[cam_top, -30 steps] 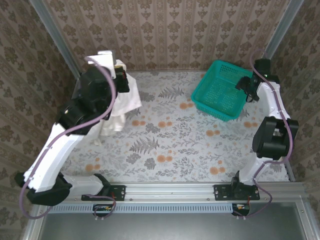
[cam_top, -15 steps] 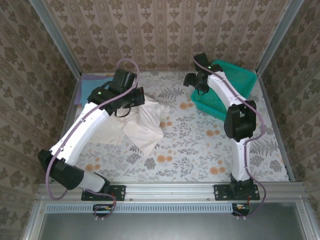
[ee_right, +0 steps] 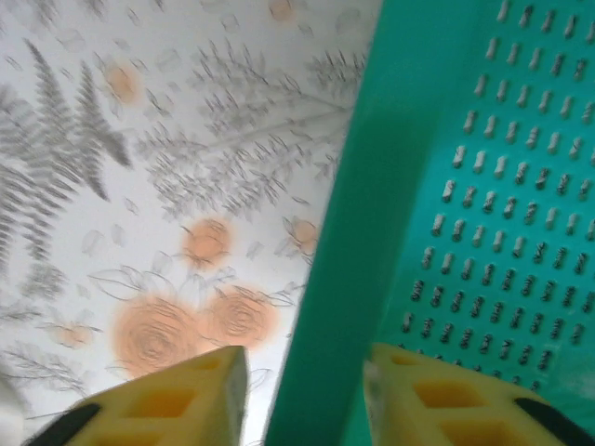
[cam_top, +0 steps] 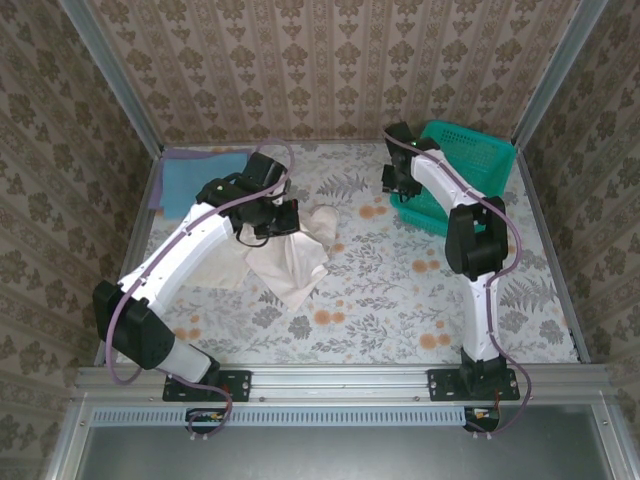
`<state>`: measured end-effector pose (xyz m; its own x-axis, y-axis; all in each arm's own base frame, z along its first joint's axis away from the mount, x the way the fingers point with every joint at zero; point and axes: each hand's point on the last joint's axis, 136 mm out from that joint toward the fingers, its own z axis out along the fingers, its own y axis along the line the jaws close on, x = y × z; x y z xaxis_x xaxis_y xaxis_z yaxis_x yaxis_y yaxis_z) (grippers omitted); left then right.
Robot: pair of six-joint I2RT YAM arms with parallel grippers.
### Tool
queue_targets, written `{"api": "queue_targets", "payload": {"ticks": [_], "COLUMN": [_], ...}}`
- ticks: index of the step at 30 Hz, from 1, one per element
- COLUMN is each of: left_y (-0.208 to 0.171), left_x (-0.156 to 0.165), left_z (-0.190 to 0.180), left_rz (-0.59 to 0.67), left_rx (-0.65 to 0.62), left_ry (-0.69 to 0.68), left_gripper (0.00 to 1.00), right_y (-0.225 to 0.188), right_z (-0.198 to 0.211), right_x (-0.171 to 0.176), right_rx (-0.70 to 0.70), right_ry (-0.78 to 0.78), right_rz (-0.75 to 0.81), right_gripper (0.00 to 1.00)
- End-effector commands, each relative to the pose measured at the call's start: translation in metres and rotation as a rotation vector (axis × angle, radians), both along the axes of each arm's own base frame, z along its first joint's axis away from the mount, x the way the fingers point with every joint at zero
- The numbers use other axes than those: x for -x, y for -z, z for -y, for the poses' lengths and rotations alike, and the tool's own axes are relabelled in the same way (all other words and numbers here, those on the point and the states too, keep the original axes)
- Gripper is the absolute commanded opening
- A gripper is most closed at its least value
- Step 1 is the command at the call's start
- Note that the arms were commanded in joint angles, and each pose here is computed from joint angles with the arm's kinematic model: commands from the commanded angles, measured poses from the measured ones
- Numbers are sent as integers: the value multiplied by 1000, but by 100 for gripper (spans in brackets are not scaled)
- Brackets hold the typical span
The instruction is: Fold and stack the t-shirts
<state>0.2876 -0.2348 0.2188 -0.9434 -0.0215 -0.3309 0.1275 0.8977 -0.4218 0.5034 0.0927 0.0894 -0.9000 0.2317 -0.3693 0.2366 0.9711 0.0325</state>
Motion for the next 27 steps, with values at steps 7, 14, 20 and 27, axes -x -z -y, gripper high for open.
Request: {"api": "queue_targets", "payload": {"ticks": [7, 14, 20, 27], "left_y": [-8, -1, 3, -3], "left_x": [4, 15, 18, 19], "left_z": [23, 63, 76, 94], "left_rz": [-7, -56, -67, -71], "left_rx": [84, 95, 93, 145], "left_ry": [36, 146, 178, 228], "left_gripper": [0, 0, 0, 0], "right_y": [-19, -12, 3, 3], "right_z": [90, 149, 153, 174], "right_x": [32, 31, 25, 18], "right_rx": [108, 126, 139, 164], "right_ry": [-235, -171, -239, -239], "right_rz": [20, -22, -21, 14], "right_gripper": [21, 15, 17, 31]}}
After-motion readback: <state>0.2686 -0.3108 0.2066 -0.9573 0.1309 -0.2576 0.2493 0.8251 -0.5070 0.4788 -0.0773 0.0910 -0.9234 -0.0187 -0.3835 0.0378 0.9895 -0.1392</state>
